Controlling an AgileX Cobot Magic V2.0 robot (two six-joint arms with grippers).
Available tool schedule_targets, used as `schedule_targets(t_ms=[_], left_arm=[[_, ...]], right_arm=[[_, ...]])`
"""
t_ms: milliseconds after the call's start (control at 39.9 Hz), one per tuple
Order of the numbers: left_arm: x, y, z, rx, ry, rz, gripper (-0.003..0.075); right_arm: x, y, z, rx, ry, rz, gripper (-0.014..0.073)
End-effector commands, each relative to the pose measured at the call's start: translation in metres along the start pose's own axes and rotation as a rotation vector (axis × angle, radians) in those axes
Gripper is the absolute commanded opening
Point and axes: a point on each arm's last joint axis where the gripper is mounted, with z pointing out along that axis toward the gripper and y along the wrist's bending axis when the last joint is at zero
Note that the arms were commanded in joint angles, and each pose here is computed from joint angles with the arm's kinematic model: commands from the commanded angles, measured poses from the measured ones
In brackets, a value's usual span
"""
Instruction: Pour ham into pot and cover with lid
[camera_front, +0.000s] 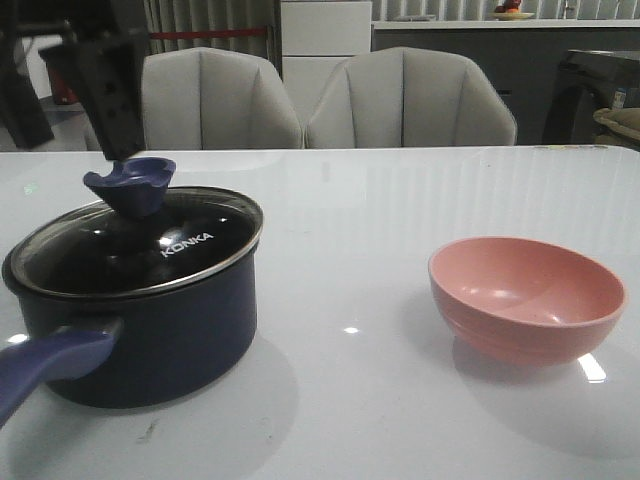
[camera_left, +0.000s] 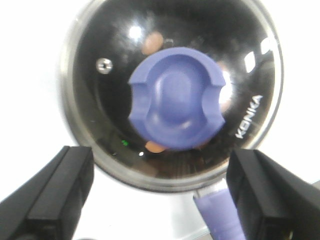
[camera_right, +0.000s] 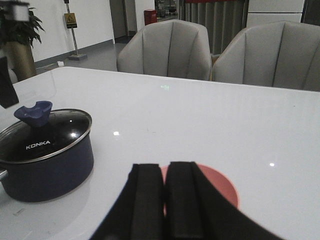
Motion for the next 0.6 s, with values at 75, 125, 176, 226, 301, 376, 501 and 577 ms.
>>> schedule_targets(t_ms=[75,125,176,226,301,376,501,577], left_arm=[[0.037,-0.001,-0.069,-0.063,-0.135,0.023,0.0558],[0.05,0.0,-0.084,-0.086,-0.178,0.029,0.0547],[0.063,0.001,-0.094,-0.109,-0.219,0.029,0.0529],[0.076,0.001,-0.107,-0.118,-0.289,0.03,0.0508],[0.094,0.0,-0.119,-0.119,-0.385,0.032,0.0481],[0.114,-0.001,-0.129,-0.12,-0.48,0.023,0.0457],[0.147,-0.002,-0.139,-0.123,-0.629,0.028,0.0414],[0.165,-0.003,-0.141,-0.126,-0.722,0.032,0.0386]], right_arm=[[-0.014,-0.001,-0.001,0.018,-0.081,-0.002,0.0159],[-0.014,-0.001,-0.001,0.018,-0.081,-0.002,0.0159],[-0.014,-0.001,-0.001,0.018,-0.081,-0.002,0.0159],[-0.014,-0.001,-0.001,0.018,-0.081,-0.002,0.0159],[-0.014,-0.001,-0.001,0.018,-0.082,-0.002,0.0159],[-0.014,-0.001,-0.001,0.018,-0.082,-0.002,0.0159],[-0.014,-0.001,-0.001,0.018,-0.082,-0.002,0.0159],[-0.014,-0.001,-0.001,0.018,-0.082,-0.002,0.0159]])
